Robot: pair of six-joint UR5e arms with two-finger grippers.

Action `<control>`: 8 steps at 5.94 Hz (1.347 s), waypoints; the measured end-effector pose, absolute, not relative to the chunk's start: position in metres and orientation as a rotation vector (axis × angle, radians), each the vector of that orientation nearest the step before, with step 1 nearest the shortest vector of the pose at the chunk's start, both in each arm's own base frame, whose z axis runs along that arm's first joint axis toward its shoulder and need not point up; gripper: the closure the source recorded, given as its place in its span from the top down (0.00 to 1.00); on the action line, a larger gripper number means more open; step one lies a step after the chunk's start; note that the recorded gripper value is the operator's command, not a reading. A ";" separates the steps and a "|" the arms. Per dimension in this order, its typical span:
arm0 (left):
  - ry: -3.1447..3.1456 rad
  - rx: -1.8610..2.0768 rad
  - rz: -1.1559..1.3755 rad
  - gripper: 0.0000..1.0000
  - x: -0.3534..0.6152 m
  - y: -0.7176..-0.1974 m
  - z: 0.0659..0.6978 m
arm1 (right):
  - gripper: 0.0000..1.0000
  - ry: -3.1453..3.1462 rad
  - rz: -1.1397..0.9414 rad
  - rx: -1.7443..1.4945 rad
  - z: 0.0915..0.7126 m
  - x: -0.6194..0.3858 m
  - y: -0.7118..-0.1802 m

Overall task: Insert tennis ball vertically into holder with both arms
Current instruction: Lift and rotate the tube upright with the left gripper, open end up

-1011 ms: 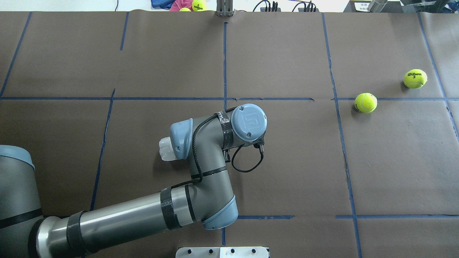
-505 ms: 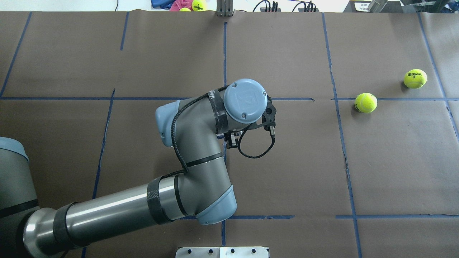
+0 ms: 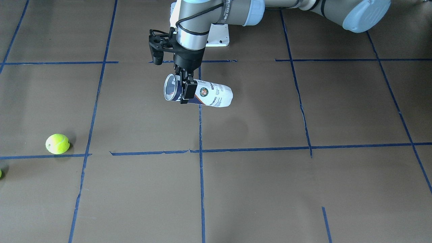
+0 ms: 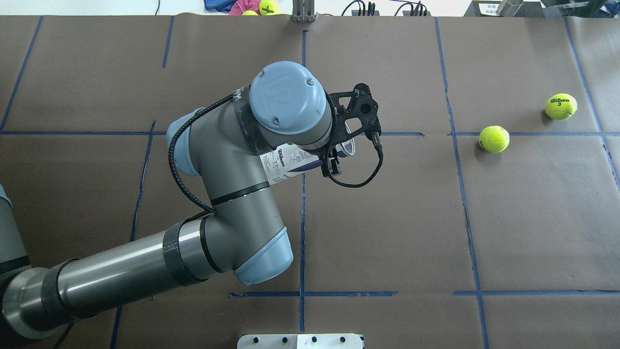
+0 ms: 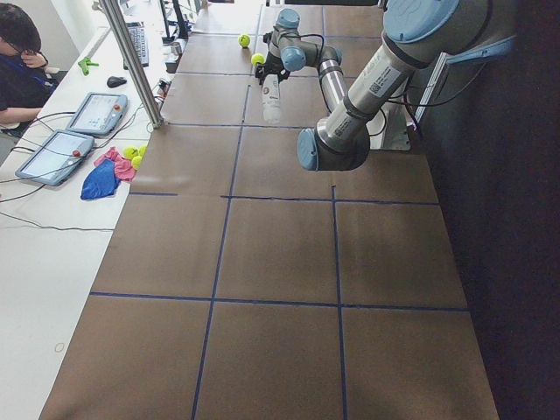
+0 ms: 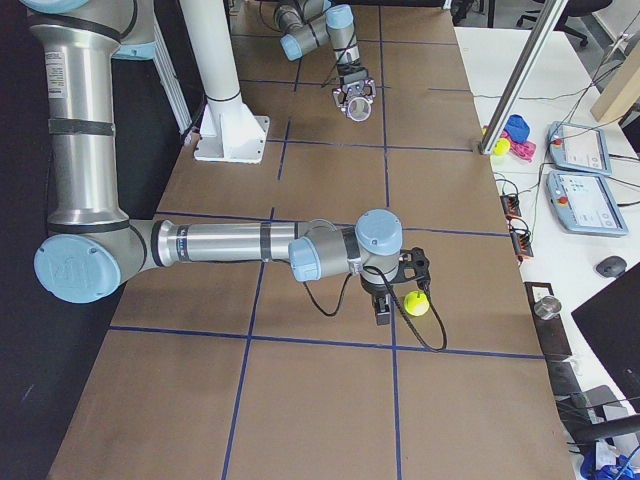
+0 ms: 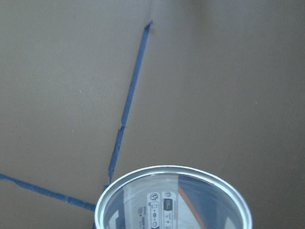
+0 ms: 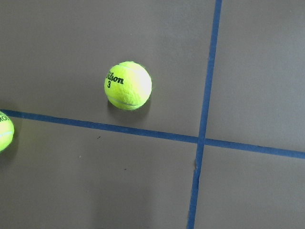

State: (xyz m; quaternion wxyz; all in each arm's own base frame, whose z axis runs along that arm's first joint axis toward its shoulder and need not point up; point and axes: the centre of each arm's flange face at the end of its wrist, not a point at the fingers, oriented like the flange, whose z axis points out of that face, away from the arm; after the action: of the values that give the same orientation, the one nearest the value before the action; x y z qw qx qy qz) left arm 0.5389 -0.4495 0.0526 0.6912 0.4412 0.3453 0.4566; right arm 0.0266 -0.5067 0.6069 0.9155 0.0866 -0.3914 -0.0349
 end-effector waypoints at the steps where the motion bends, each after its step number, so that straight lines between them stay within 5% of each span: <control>1: 0.894 1.081 0.932 0.79 0.526 -0.451 0.065 | 1.00 -0.806 -0.071 0.178 0.607 0.027 -0.507; 8: 1.344 1.533 0.578 0.79 0.495 -0.429 0.204 | 1.00 -0.814 -0.077 0.201 0.590 0.024 -0.516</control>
State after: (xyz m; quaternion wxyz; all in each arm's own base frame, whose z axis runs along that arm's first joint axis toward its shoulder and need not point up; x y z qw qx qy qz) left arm 0.4947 -0.4295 0.2045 0.4895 0.6309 0.5531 0.2378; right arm 0.0240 -0.5159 0.5904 0.9128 0.0978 -0.3949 -0.0371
